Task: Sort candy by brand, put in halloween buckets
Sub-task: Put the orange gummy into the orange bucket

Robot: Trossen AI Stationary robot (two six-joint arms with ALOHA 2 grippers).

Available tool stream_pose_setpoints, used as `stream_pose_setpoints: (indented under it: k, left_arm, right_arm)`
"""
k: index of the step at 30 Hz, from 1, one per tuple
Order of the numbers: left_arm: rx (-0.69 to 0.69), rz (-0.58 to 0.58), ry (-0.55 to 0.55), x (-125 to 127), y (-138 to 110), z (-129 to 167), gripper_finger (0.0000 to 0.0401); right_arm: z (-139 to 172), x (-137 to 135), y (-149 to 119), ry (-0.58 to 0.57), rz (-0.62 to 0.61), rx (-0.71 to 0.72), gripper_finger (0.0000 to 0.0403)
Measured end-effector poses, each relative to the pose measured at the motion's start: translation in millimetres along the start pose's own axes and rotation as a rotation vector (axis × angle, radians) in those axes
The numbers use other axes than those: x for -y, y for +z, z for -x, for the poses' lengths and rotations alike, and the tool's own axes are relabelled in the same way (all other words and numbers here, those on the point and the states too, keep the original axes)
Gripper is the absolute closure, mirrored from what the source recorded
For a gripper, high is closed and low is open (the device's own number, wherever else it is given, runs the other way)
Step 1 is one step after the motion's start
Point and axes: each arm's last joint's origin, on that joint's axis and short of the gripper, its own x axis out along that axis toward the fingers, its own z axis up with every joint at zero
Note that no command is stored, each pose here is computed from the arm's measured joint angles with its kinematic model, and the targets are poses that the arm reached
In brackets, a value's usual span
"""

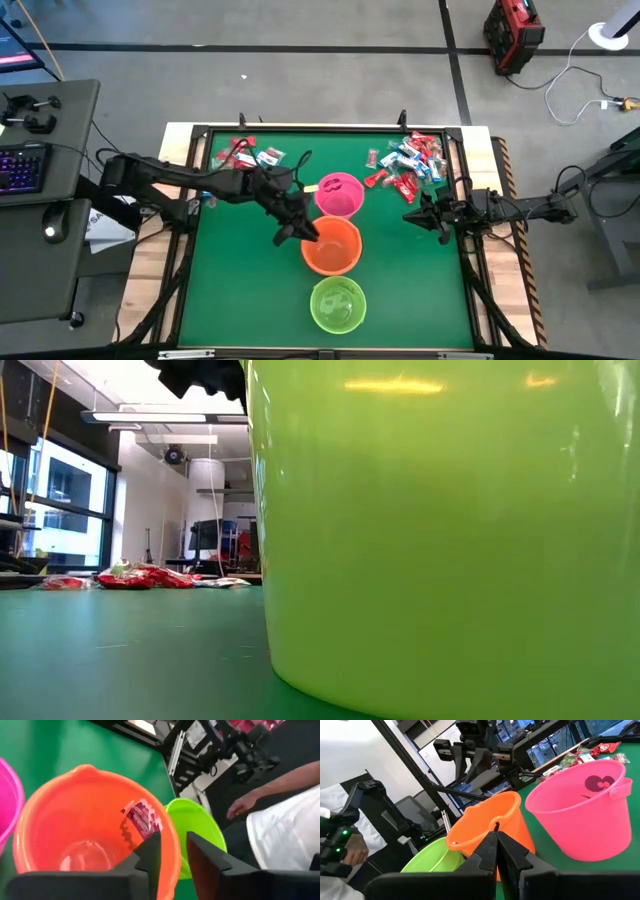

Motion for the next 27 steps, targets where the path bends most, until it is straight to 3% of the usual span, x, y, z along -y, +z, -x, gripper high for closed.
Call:
stream_pose_setpoints:
  k: [4,7,10,15,20,24,27]
  left_arm:
    - [-0.012,0.065,0.003,-4,8,13,0.0254]
    - [-0.063,0.098,0.032,-5,18,39,0.0229]
    - [-0.084,0.109,0.148,-11,19,65,0.0221]
    - [-0.075,0.068,0.46,-28,16,100,0.0224]
    - [-0.028,0.153,0.48,-46,19,120,0.0226]
    - [0.001,0.184,0.48,-53,21,129,0.0226]
    - [0.025,0.164,0.491,-56,24,133,0.0226]
  right_arm:
    - [0,0,0,0.0,0.0,0.0,0.0402]
    - [0,0,0,0.0,0.0,0.0,0.0402]
    - [0,0,0,0.0,0.0,-0.001,0.0402]
    - [0,0,0,-0.001,0.006,-0.001,0.0402]
    - [0,0,5,-0.072,0.191,0.089,0.0402]
    - [5,-9,27,-0.048,-0.078,0.383,0.0402]
    - [12,-11,42,-0.094,-0.259,0.63,0.0402]
